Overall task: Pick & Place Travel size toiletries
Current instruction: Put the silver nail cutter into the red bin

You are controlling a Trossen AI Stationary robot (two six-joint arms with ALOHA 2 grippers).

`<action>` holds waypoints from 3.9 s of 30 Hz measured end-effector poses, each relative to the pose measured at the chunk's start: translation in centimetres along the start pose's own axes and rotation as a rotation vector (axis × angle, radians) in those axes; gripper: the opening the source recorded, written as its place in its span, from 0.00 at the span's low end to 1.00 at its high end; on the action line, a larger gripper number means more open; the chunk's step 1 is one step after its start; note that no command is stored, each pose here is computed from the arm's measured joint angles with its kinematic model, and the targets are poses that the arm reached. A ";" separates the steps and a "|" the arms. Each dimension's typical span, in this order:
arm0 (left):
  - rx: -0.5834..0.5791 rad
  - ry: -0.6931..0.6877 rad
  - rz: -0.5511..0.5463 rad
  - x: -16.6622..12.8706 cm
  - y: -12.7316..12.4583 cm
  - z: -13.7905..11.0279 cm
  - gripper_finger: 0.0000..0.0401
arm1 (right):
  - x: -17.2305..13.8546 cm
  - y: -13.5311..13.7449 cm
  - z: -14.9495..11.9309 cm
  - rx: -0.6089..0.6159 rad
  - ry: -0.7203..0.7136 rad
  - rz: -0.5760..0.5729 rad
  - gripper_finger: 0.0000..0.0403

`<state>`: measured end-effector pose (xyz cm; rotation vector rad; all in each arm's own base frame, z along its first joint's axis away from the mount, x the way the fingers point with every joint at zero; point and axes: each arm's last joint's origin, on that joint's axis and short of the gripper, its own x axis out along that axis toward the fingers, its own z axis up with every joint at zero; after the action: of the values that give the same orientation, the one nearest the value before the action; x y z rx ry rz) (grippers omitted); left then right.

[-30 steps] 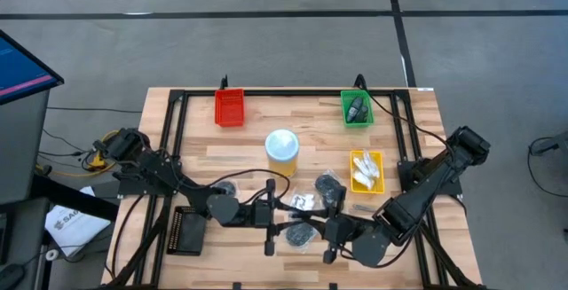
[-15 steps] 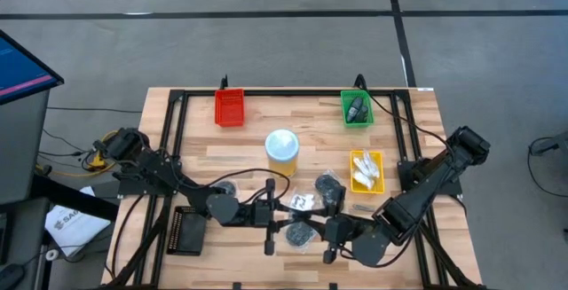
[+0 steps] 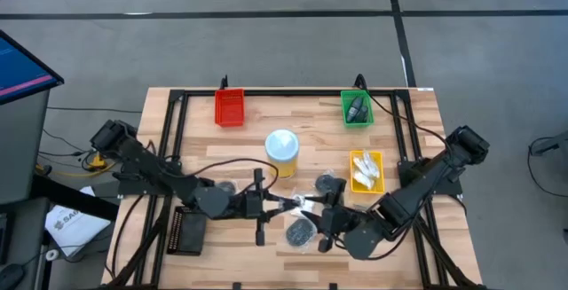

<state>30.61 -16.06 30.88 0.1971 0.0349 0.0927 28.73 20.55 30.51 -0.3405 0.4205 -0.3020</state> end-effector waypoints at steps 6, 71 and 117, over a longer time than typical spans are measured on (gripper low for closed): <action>0.049 0.093 0.172 -1.6 1.8 0.8 0.09 | 0.5 -0.5 -0.6 0.029 0.048 -0.022 0.50; -0.567 0.700 0.996 -8.9 29.1 -15.7 0.09 | 5.1 -0.2 -3.4 0.109 0.224 -0.057 0.37; -0.651 0.789 0.996 -7.9 31.5 -20.1 0.38 | 5.5 -0.6 -3.5 0.121 0.238 -0.056 0.37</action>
<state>19.11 17.85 17.58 -0.5045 0.6860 1.1562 31.88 17.15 25.86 -0.1981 0.6242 -0.4226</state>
